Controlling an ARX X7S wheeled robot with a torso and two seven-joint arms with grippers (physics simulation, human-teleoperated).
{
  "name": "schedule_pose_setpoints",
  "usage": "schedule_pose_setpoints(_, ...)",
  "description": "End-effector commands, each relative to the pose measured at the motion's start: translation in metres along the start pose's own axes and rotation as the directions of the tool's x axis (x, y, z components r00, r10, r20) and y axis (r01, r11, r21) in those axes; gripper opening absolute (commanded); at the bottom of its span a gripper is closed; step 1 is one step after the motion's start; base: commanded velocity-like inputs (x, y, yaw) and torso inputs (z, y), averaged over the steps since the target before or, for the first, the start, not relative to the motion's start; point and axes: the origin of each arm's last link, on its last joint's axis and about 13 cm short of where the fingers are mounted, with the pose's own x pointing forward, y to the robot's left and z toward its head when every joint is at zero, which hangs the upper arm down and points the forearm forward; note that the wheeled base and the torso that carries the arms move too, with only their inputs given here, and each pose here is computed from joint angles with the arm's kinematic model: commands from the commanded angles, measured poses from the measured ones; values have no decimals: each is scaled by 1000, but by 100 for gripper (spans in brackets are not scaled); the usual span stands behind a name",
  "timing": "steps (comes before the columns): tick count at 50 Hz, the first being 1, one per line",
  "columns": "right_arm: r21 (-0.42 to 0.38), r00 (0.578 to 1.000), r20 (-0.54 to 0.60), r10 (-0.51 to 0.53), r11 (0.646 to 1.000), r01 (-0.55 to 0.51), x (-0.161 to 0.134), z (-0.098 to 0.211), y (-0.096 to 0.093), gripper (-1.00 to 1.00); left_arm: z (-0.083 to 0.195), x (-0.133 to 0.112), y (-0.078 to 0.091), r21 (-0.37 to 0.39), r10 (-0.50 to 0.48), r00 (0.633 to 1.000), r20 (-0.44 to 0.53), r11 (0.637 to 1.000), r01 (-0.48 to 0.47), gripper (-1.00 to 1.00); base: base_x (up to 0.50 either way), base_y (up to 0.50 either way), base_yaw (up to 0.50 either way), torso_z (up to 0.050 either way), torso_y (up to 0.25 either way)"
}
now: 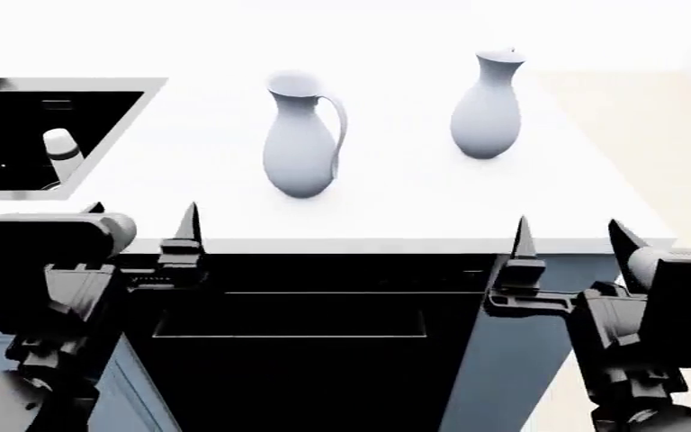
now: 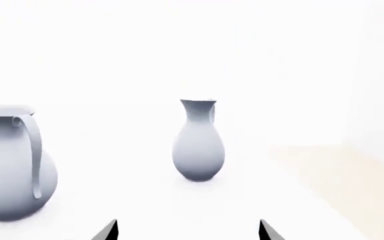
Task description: Pick the pitcher and pitcher and place them in the sink. Then turn on the water.
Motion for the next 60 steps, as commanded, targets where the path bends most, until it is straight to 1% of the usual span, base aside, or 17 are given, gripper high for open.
schedule_pose_setpoints(1,-154,996,88,28,988,-14,-21,56,-4,100,57,-20,5,212,-58,995,81,976,39,100,0,0,0,0,0)
schedule_pose_setpoints(5,-146,996,84,25,989,-12,-21,59,-4,100,65,-19,6,225,-46,994,94,974,24,100,232,0,0,0,0)
schedule_pose_setpoints(16,-140,996,87,20,990,-7,-22,62,-5,100,65,-19,9,247,-28,993,111,969,-1,100,500,0,0,0,0)
schedule_pose_setpoints(45,-135,996,92,11,991,2,-24,64,-5,100,75,-19,17,261,3,991,135,965,-39,100,500,0,0,0,1)
schedule_pose_setpoints(48,-132,995,100,10,991,4,-24,64,-5,100,77,-19,19,253,4,991,132,967,-38,100,105,0,0,0,4)
schedule_pose_setpoints(50,-130,994,107,12,992,2,-24,64,-5,100,78,-19,22,253,3,992,127,967,-36,100,0,0,0,0,0)
schedule_pose_setpoints(53,-125,994,108,12,992,2,-25,63,-5,100,80,-17,29,231,-10,994,106,973,-15,100,0,0,0,0,0)
schedule_pose_setpoints(58,-123,994,106,13,992,0,-25,62,-4,100,83,-13,45,184,-53,997,60,982,41,100,0,0,0,0,0)
schedule_pose_setpoints(60,-124,994,106,15,992,-2,-25,62,-4,100,84,-13,50,177,-84,996,39,981,76,100,0,0,0,0,0)
